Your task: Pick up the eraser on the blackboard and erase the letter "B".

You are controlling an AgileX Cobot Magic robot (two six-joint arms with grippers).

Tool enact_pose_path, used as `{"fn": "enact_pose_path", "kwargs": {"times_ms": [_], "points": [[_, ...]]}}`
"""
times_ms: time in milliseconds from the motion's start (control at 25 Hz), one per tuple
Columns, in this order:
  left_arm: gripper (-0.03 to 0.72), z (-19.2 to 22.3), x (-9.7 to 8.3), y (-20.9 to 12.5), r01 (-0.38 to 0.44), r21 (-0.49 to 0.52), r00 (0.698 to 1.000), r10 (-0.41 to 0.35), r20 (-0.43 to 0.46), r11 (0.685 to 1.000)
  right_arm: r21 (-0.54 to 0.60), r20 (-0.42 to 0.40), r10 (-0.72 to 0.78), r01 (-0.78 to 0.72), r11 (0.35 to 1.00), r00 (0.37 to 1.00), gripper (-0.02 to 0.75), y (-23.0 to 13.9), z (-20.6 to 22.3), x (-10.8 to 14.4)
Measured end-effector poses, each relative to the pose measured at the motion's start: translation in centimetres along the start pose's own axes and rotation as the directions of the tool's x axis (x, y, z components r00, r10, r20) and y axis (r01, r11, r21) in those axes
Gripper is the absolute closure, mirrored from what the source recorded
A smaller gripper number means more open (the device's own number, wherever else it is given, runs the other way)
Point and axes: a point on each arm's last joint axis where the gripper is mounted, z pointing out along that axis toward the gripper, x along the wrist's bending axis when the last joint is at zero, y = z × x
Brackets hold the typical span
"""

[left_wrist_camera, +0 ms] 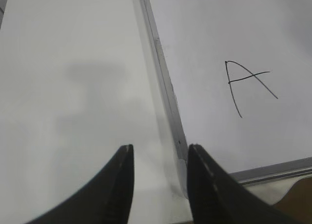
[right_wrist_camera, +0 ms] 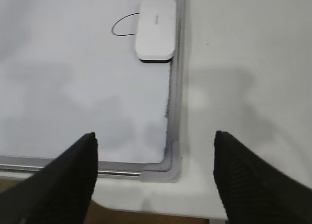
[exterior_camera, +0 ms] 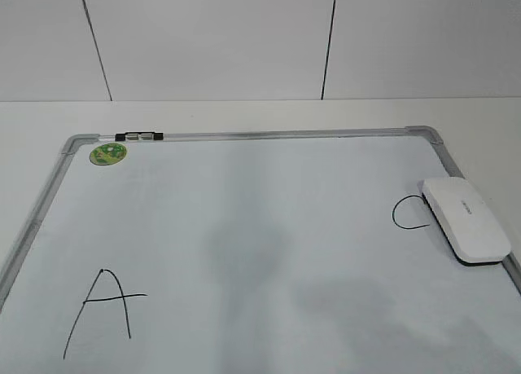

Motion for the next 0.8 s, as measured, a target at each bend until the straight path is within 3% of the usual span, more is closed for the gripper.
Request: {"fn": "enact_pose_path", "kwargs": {"times_ms": [160,800], "points": [[0.414,0.41,0.05,0.04,-0.002,-0.068,1.000,0.002,-0.009,0.998,-0.049,0.052,-0.017,0.019,0.999,0.998,0.149,-0.12,0.08,-0.44],[0.433,0.82,0.10,0.13,-0.002,-0.090,1.000,0.001,-0.013,0.996,-0.062,0.050,0.000,0.003,0.998,0.999,0.150,-0.20,0.83,-0.43]]}}
